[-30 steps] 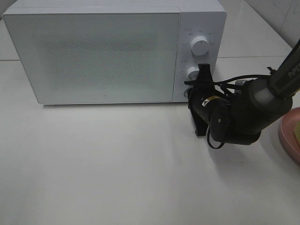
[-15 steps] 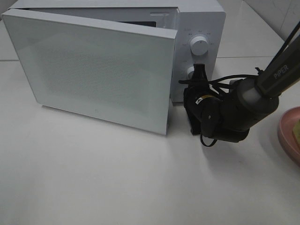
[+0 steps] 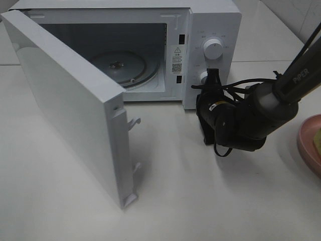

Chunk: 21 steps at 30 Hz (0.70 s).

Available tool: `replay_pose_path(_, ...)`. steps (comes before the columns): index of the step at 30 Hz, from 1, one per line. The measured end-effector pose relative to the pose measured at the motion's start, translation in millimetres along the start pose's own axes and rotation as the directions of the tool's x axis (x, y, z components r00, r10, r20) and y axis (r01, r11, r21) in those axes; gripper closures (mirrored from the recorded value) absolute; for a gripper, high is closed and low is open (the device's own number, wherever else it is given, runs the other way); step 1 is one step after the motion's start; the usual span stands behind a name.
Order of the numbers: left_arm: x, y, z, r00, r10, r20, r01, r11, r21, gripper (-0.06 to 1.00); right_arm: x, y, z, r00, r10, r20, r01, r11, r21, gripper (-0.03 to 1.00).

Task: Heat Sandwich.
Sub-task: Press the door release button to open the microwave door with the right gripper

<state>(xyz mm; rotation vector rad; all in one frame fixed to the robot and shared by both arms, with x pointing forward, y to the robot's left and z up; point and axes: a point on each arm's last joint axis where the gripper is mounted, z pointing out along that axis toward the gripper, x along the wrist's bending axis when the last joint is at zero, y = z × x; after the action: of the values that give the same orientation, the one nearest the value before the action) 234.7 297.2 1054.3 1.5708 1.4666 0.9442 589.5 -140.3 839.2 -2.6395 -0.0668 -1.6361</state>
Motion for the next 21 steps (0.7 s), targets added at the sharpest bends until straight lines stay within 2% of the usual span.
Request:
replay_pose_path(9, 0.0, 0.0, 0.0, 1.000, 0.000, 0.000, 0.000, 1.000, 0.000, -0.04, 2.2, -0.9, -0.5, 1.000, 0.014, 0.015, -0.014, 1.000, 0.003, 0.96)
replay_pose_path(16, 0.0, 0.0, 0.0, 1.000, 0.000, 0.000, 0.000, 1.000, 0.000, -0.04, 11.0, 0.8, -4.5, 0.996, 0.043, 0.072, -0.044, 0.999, 0.019, 0.96)
replay_pose_path(21, 0.0, 0.0, 0.0, 1.000, 0.000, 0.000, 0.000, 1.000, 0.000, -0.04, 11.3, 3.3, -6.6, 0.997, 0.020, 0.074, -0.022, 0.999, 0.032, 0.96)
